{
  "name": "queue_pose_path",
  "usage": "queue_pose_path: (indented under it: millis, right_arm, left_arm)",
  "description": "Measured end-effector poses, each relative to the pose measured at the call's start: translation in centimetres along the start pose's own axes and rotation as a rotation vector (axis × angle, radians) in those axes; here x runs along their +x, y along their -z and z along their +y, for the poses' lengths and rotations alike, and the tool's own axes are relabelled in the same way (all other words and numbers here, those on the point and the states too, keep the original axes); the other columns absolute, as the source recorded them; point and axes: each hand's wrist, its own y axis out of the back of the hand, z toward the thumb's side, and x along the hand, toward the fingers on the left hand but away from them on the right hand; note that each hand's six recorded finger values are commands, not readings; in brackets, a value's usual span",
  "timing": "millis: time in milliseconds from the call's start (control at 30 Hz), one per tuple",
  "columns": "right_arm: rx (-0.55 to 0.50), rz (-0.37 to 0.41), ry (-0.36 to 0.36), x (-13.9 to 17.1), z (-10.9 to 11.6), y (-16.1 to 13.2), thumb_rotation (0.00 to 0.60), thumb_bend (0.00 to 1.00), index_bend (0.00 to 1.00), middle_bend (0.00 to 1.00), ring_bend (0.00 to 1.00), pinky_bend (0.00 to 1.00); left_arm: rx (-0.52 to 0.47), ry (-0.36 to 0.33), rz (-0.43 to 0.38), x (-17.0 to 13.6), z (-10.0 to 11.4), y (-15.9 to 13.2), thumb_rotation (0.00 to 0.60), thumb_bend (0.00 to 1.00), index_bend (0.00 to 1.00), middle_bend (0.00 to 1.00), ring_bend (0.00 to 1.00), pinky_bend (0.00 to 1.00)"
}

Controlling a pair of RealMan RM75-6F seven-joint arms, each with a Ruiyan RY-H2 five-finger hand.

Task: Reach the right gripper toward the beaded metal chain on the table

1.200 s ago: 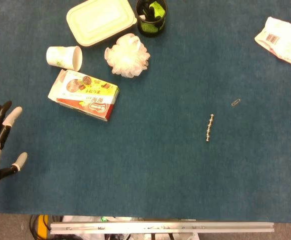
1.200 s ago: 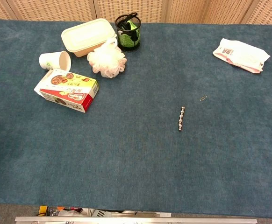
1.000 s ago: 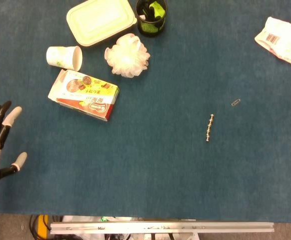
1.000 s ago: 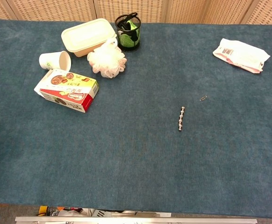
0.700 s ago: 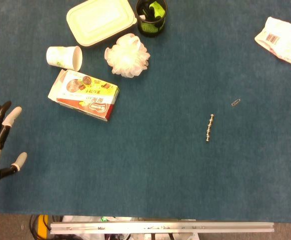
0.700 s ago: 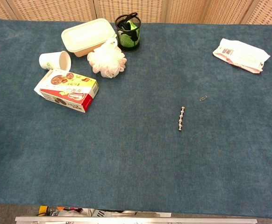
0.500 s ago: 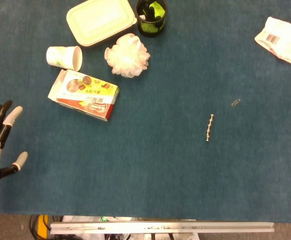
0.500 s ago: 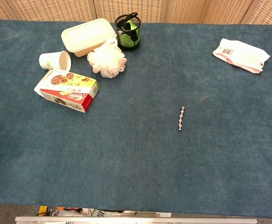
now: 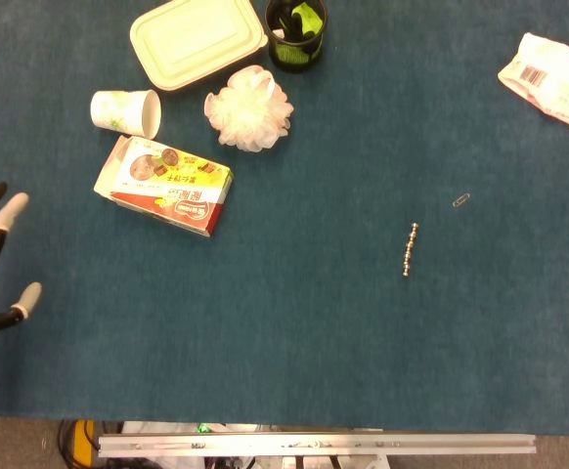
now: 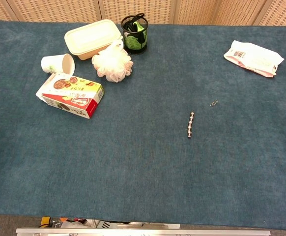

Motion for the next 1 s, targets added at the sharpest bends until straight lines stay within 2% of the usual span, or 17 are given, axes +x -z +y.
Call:
queue_pose_path:
  millis: [133,233,400,533,800,1000]
  right_arm:
    - [0.027,0.042,-0.030,-1.0,0.3,-1.1,0.600,0.15,0.63,0.65,0.63,0.81]
    - [0.059,0.090,-0.052,-1.7,0.3,-2.1,0.600,0.14,0.62,0.67,0.68,0.81]
    - [0.135,0.189,-0.081,-3.1,0.0,-4.2,0.600,0.13,0.58,0.84,0.87,0.95]
    - [0.214,0.297,-0.111,-4.6,-0.9,-6.6,0.600,0.12,0.55,0.92,0.96,1.00]
    - [0.321,0.443,-0.196,-7.2,-3.7,-10.3,0.600,0.12,0.55,0.95,1.00,1.00]
    - [0.399,0.545,-0.256,-8.7,-7.0,-13.1,0.600,0.12,0.55,0.95,1.00,1.00]
  left_arm:
    - [0.001,-0.005,0.022,-0.3,0.2,0.7,0.600,0.27,0.00,0.02,0.01,0.00]
    - [0.001,-0.007,0.037,-0.5,0.3,1.1,0.600,0.27,0.00,0.02,0.01,0.00]
    - [0.001,0.001,0.050,-0.6,0.1,1.4,0.600,0.27,0.00,0.02,0.01,0.00]
    - [0.001,0.002,0.051,-0.6,0.0,1.5,0.600,0.27,0.00,0.02,0.01,0.00]
    - [0.004,0.000,0.054,-0.7,0.1,1.6,0.600,0.27,0.00,0.02,0.01,0.00]
    - [-0.002,0.000,0.070,-0.9,0.1,2.1,0.600,0.27,0.01,0.02,0.01,0.00]
